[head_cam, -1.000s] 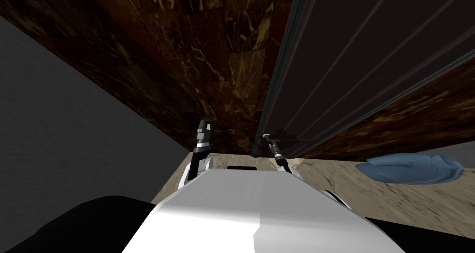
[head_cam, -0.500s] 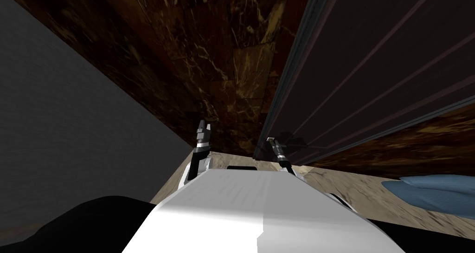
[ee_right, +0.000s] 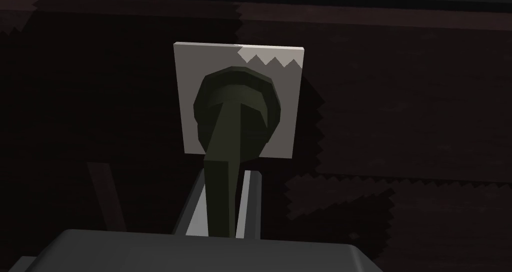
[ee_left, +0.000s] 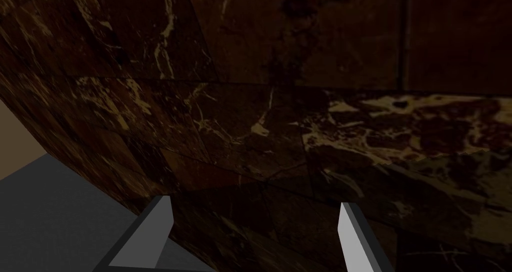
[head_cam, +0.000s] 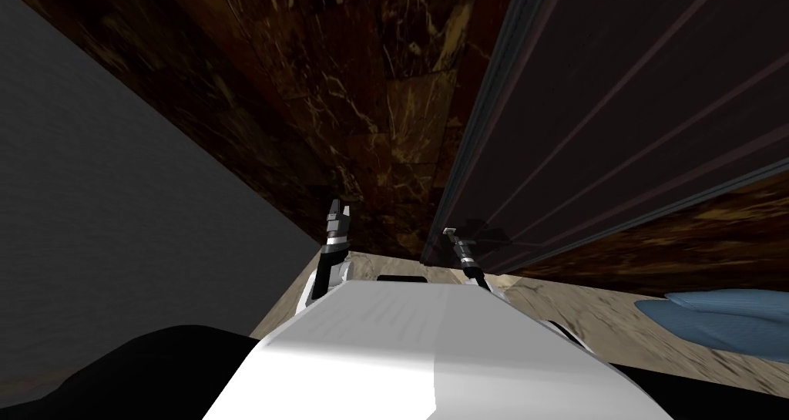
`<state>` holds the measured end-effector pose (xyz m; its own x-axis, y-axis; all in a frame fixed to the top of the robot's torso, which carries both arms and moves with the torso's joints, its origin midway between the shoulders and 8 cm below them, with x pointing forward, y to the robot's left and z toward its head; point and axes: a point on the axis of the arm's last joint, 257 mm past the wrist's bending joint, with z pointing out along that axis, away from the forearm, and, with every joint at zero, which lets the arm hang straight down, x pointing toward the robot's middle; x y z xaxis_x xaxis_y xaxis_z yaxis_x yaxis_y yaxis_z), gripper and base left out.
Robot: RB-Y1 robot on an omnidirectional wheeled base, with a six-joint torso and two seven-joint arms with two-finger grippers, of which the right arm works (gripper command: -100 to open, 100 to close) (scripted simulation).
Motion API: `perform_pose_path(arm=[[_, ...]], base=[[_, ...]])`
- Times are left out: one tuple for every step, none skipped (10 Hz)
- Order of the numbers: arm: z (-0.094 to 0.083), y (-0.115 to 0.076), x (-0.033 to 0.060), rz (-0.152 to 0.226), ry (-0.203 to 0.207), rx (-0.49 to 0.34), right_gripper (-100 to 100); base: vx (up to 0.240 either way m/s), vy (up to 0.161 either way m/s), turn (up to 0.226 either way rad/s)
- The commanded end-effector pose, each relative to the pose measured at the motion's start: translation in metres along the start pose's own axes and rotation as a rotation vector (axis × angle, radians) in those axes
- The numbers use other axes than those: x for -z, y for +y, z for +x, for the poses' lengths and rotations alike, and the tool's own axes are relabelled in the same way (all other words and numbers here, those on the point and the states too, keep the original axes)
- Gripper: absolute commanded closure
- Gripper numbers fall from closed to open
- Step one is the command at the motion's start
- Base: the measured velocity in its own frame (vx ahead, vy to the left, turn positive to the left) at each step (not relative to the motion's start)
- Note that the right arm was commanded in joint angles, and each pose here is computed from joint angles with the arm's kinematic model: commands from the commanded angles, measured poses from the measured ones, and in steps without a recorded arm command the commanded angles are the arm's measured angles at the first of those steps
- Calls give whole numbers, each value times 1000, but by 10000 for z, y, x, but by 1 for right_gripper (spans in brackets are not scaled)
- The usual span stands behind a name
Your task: Pull the door open
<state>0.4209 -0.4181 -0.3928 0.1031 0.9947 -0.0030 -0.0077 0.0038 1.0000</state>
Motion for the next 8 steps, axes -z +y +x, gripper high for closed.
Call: perform_pose_path(arm=[[5, 8, -2, -3, 1, 0, 100], [-8, 3, 41, -1, 15, 1, 100], [-11, 4, 56, -1, 21, 1, 100], [-18, 5, 94, -1, 35, 1, 100], [-25, 7, 137, -1, 51, 1, 100], [-31, 8, 183, 0, 68, 1, 100], [-35, 8, 230, 1, 85, 0, 100], [-39, 8, 275, 3, 101, -1, 100]], base=[[0, 0, 0], [-104, -28, 105], [-149, -42, 103], [-171, -48, 88], [-197, -58, 128], [-197, -52, 140], [-204, -81, 145], [-228, -96, 153]])
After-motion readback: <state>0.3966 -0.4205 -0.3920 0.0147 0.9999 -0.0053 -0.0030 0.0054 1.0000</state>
